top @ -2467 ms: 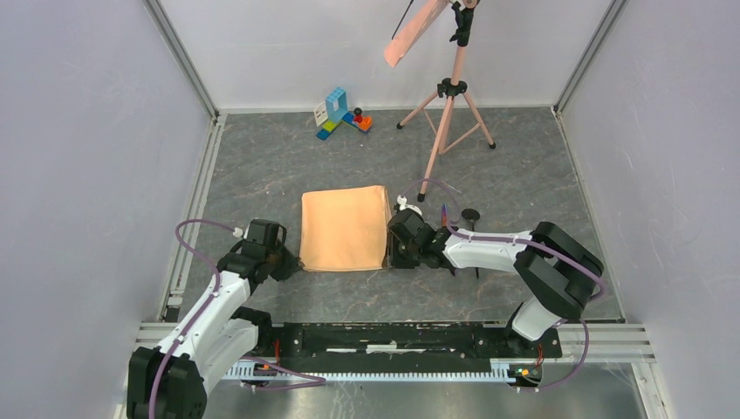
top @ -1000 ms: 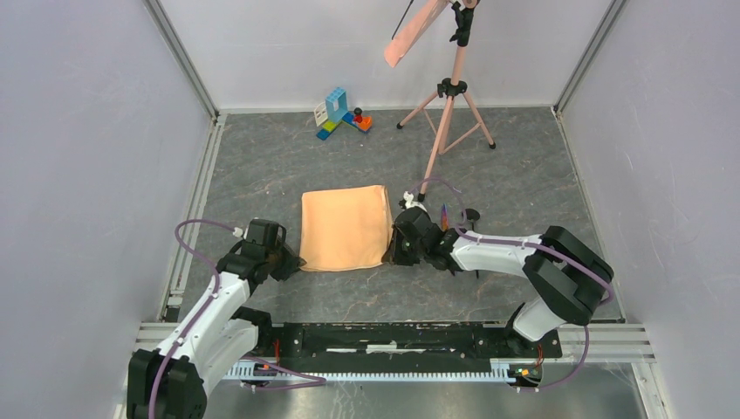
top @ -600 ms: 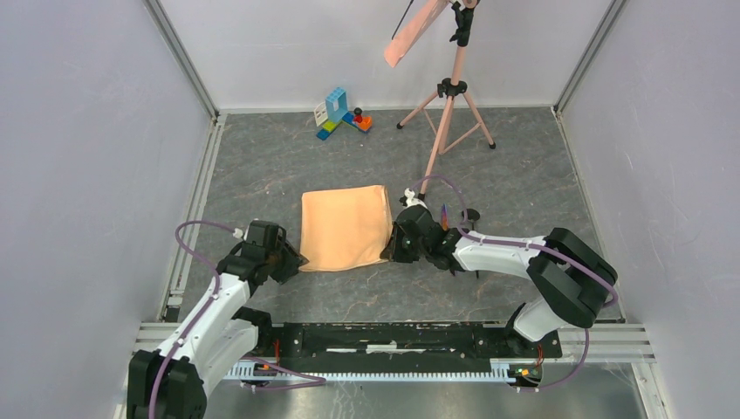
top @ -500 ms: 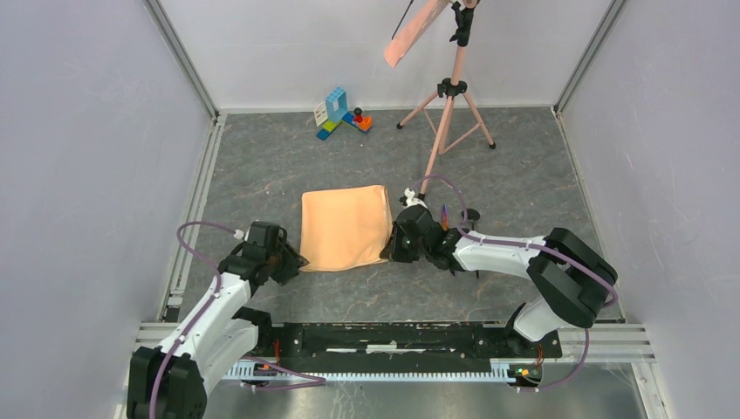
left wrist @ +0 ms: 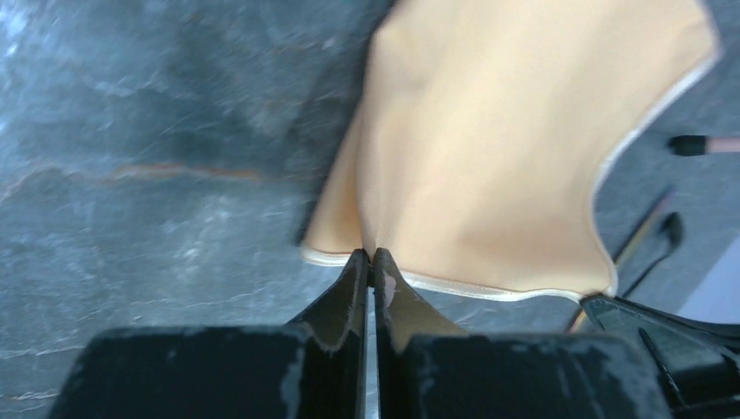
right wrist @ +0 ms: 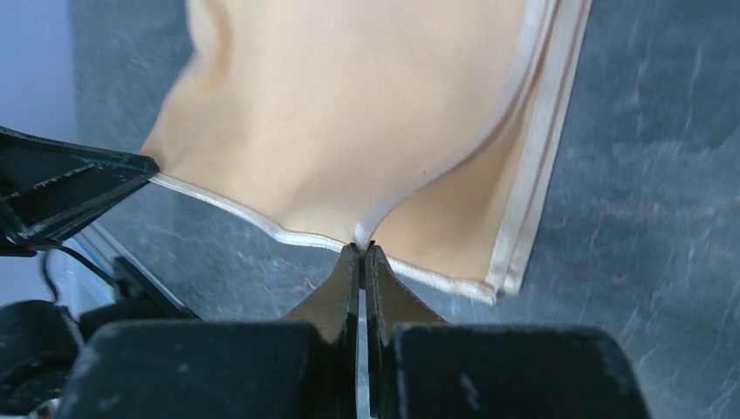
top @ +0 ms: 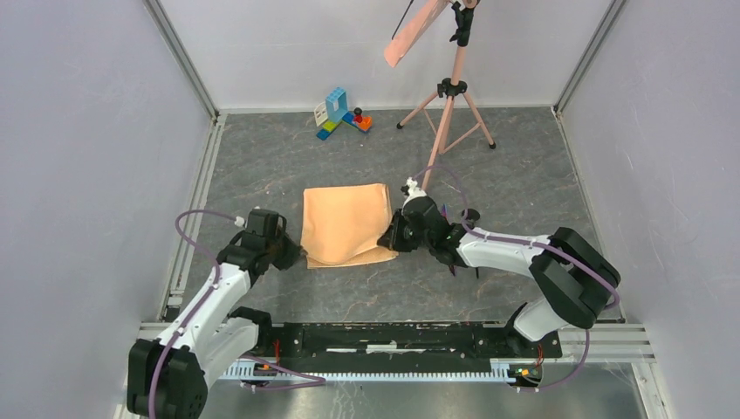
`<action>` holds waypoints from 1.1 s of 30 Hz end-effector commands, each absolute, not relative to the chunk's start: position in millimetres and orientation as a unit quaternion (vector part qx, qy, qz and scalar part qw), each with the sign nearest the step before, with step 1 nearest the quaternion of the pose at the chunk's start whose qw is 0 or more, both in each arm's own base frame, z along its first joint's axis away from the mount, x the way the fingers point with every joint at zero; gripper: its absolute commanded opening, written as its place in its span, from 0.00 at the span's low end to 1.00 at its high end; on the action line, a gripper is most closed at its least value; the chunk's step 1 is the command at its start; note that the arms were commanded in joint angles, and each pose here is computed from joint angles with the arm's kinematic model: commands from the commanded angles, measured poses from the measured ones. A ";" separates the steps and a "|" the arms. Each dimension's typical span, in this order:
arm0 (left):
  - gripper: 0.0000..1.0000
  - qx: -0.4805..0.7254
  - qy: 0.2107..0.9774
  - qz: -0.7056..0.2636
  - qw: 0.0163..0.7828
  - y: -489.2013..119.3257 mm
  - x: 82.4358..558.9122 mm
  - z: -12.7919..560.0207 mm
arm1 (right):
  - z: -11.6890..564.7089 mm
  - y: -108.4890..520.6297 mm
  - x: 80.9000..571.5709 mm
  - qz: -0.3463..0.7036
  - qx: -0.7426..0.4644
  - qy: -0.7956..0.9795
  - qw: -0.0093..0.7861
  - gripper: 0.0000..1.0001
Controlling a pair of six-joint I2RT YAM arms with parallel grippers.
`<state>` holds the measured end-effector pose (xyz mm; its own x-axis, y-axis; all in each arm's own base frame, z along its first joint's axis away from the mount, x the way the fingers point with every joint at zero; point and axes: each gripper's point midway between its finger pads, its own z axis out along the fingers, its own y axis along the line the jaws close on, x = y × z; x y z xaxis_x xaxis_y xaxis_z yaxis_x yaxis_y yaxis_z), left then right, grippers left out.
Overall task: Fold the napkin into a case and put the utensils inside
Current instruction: Smooth out the square-folded napkin at the center of the board.
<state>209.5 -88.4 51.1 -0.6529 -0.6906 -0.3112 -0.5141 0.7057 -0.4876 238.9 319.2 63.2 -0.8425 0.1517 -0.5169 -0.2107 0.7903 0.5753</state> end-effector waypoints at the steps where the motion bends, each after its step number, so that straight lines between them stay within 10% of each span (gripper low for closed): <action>1: 0.03 -0.299 0.874 -0.220 0.312 -97.8 255.8 106.9 | 136.2 330.6 288.2 0.409 -0.018 0.832 0.376 0.00; 20: 0.02 -0.243 0.819 -0.354 0.379 -109.3 478.4 222.7 | 247.7 345.3 498.2 0.427 -0.074 0.731 0.527 0.00; 33: 0.02 -0.225 0.840 -0.347 0.351 -107.2 480.0 209.8 | 229.7 339.8 493.4 0.437 -0.069 0.747 0.496 0.00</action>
